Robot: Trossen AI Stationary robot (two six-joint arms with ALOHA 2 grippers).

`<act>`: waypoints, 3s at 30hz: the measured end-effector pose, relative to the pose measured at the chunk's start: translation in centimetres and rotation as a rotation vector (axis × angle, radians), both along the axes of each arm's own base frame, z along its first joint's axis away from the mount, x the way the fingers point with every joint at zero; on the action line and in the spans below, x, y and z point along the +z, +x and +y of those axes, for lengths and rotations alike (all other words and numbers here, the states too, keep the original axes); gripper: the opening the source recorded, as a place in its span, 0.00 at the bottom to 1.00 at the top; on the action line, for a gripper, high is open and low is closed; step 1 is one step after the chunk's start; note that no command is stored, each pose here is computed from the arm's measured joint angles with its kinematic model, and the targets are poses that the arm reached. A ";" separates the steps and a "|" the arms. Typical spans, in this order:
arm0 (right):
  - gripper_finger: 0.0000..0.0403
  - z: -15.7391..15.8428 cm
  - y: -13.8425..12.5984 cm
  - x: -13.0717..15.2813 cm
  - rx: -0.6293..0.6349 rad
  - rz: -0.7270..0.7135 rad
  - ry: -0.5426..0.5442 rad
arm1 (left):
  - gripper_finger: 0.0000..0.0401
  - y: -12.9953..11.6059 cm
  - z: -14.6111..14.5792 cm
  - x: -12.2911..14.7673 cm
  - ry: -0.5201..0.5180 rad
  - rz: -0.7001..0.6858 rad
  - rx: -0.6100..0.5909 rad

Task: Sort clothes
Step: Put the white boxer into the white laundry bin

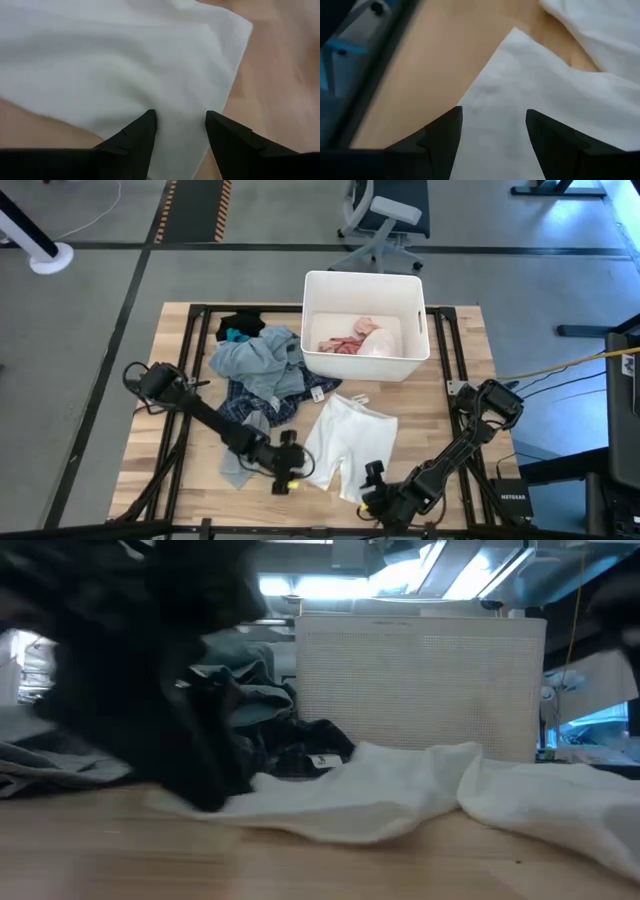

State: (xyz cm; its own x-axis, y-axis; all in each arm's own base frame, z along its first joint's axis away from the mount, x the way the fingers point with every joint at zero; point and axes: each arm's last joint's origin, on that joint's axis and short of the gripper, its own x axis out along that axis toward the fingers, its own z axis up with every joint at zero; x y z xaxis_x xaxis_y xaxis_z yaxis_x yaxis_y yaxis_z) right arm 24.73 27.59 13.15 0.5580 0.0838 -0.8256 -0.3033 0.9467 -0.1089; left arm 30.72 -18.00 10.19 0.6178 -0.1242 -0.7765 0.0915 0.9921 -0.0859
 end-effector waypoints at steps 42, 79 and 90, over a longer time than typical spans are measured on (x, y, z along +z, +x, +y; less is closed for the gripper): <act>0.19 -5.7 -3.9 -1.1 0.388 0.162 -0.676 | 0.43 -2.2 -1.3 2.8 0.140 -0.079 0.048; 0.09 -14.2 11.6 9.2 0.048 -0.070 -0.284 | 0.43 -2.2 -1.3 2.9 0.143 -0.082 0.042; 0.25 -14.9 13.4 8.6 0.023 -0.148 -0.224 | 0.43 -2.2 -1.3 2.9 0.142 -0.082 0.042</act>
